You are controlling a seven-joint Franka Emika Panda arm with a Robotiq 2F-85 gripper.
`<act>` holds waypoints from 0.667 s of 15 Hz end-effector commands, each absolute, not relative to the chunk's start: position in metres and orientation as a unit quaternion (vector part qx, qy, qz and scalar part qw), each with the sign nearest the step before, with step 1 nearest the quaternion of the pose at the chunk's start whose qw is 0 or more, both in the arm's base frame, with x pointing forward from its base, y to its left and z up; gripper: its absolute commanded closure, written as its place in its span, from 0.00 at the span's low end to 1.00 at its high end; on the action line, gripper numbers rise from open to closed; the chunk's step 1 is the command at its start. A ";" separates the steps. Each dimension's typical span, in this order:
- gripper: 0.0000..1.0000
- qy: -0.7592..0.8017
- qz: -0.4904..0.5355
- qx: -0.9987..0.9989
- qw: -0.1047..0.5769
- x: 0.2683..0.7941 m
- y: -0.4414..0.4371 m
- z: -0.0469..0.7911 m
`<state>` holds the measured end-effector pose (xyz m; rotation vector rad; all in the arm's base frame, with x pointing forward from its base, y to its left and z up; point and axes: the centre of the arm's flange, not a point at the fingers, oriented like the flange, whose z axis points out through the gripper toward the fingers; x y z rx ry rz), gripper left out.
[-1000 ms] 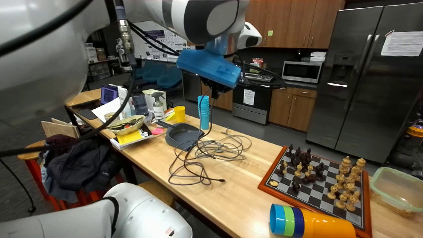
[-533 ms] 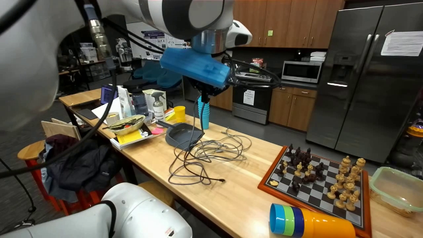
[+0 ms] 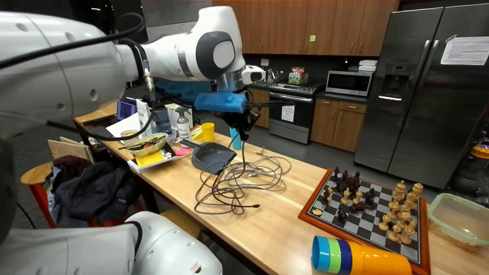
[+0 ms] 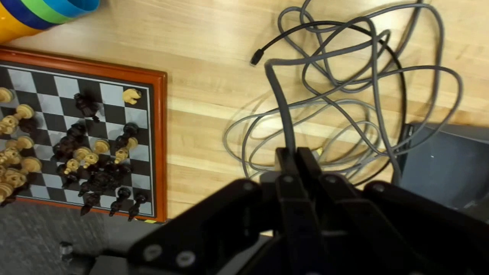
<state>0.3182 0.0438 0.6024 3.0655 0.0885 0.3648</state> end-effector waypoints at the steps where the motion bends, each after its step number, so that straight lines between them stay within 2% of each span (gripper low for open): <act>1: 0.98 0.010 0.083 0.991 0.108 0.365 0.081 0.555; 5: 0.98 0.011 0.062 0.981 0.184 0.391 0.107 0.504; 10: 0.98 -0.002 0.061 0.973 0.221 0.412 0.102 0.491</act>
